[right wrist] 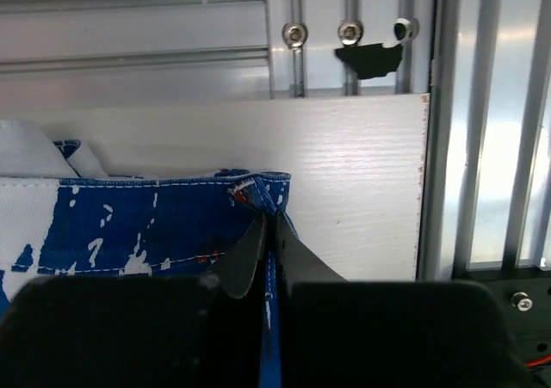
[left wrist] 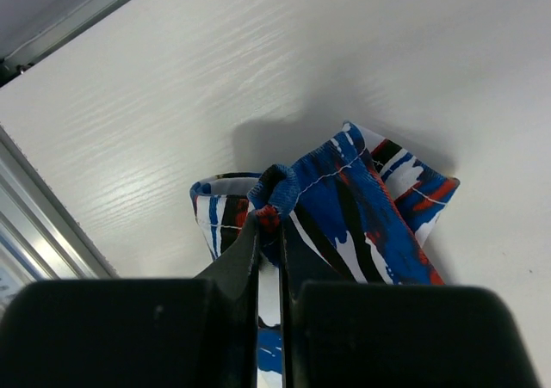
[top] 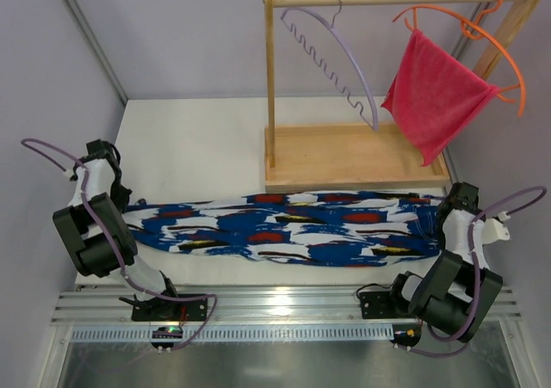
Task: Place the trousers on the hanger
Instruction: Fold the trousers
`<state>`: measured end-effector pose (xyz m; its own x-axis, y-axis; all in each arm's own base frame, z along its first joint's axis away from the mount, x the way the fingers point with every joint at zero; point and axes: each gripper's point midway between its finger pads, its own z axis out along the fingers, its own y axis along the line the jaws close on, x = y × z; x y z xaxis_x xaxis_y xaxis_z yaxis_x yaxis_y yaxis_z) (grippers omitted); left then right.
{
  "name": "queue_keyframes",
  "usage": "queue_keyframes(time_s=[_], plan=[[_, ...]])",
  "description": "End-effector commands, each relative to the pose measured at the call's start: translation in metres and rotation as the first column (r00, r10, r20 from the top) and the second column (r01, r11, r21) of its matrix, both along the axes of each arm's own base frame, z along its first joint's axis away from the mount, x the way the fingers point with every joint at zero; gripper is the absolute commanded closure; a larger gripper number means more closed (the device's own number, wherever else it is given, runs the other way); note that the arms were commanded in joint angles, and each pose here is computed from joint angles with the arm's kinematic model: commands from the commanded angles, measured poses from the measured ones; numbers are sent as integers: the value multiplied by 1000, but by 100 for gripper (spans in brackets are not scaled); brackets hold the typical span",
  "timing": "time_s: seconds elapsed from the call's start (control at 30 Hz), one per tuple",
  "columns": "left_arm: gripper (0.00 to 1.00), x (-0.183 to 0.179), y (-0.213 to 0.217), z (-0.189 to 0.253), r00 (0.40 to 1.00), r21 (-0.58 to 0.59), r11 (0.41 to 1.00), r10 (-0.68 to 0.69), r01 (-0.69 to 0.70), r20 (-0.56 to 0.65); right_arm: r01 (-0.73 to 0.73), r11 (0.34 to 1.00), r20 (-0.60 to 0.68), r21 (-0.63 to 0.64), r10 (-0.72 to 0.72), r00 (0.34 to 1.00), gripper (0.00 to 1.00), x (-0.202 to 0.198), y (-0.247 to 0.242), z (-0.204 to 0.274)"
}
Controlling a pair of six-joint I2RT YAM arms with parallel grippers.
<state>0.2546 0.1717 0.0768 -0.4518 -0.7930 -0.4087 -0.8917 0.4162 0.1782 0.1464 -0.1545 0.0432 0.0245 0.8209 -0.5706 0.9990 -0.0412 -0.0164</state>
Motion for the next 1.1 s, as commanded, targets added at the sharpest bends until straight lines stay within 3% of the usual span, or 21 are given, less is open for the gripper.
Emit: queue_keyframes(time_s=[0.0,0.1,0.13,0.17,0.2,0.23,0.3,0.33,0.5,0.6,0.63,0.77,1.07], plan=[[100,-10,14,12,998,67,996,63,-64,17,69,994,-71,-83,-75,995,96,-29,-21,19],[100,-13,19,15,997,78,994,68,-70,31,77,994,-53,-73,-81,995,94,-32,-21,26],[97,-13,19,16,997,69,995,72,-75,38,69,995,-47,-70,-72,996,90,-32,-21,27],[91,-12,20,19,996,55,995,79,-81,47,43,998,-33,-54,-45,998,80,-27,-19,28],[84,-11,21,23,996,53,996,75,-78,52,32,998,-25,-58,-33,999,66,-25,-21,35],[61,-10,23,28,995,61,995,74,-78,60,20,998,-20,-56,-21,1000,60,-23,-21,39],[43,1,25,46,991,71,995,66,-75,117,-41,998,39,-42,42,998,45,-7,-20,54],[35,8,19,50,987,39,998,48,-55,152,-49,998,62,-44,52,997,44,-3,-20,62],[28,57,-10,70,941,-57,992,-85,109,327,-130,991,189,8,126,974,40,36,-16,105],[27,71,-26,66,931,-72,979,-159,192,330,-184,981,226,55,168,959,37,65,-15,107],[27,73,-32,62,930,-71,976,-171,204,324,-200,975,185,96,180,966,36,73,-10,96],[27,72,-31,53,936,-71,980,-156,187,315,-177,976,95,126,166,982,33,90,-13,87],[27,72,-30,41,945,-80,988,-102,133,311,-132,974,74,181,121,990,30,113,-10,52]])
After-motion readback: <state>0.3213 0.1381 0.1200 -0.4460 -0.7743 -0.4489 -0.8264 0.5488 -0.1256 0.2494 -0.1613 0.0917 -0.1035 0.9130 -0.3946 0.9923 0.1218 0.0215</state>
